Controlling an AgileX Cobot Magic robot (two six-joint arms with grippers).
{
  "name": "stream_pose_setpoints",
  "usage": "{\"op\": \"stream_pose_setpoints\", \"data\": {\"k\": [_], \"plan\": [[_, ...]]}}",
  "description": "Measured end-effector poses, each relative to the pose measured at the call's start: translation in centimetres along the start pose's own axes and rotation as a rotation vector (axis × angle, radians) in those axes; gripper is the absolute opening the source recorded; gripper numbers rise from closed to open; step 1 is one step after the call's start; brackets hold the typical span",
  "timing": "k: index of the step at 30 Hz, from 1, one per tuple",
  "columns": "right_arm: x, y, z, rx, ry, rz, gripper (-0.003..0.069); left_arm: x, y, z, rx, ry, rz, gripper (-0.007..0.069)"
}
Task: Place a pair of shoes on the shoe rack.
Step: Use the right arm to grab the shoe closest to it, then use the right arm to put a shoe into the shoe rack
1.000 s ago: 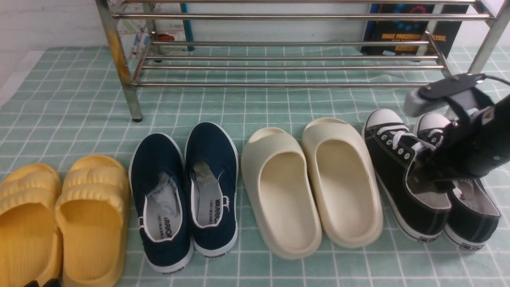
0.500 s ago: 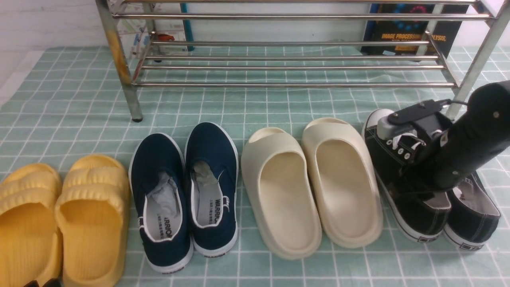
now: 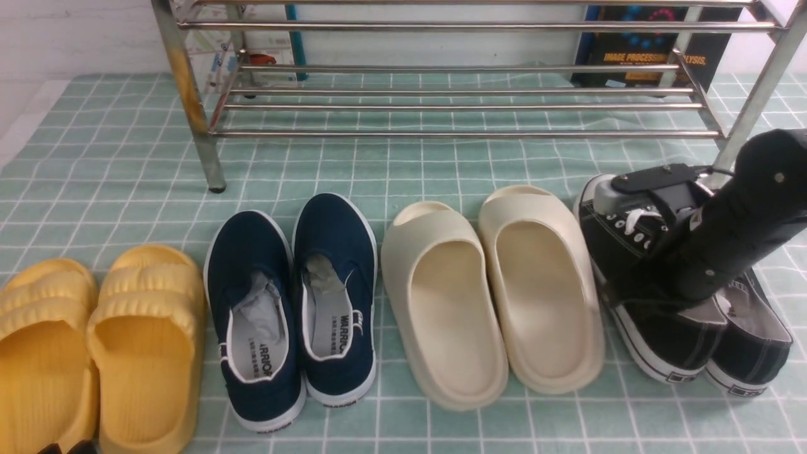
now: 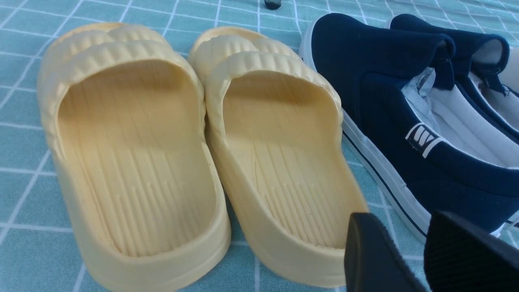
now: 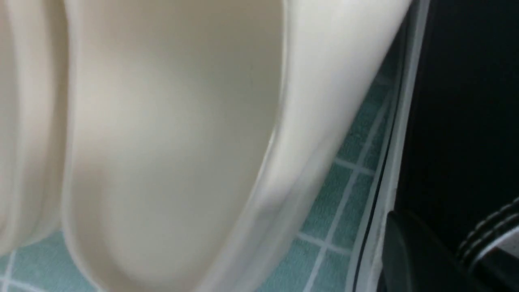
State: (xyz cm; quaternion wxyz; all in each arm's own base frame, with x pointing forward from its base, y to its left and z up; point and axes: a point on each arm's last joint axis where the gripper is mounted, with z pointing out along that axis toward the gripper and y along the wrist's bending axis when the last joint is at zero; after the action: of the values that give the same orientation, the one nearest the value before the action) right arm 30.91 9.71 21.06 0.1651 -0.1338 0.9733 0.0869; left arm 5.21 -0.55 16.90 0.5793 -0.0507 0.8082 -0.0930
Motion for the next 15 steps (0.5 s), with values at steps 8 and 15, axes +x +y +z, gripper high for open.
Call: {"op": "stream_pose_setpoints", "data": {"k": [8,15], "plan": [[-0.9,0.8,-5.1,-0.013,-0.082,-0.027,0.0015,0.0,0.0,0.0,0.0,0.0,0.0,0.0221],[-2.7,1.1,-6.8,-0.016,-0.145,-0.038,0.0015,0.0,0.0,0.0,0.0,0.0,0.0,0.0221]]}}
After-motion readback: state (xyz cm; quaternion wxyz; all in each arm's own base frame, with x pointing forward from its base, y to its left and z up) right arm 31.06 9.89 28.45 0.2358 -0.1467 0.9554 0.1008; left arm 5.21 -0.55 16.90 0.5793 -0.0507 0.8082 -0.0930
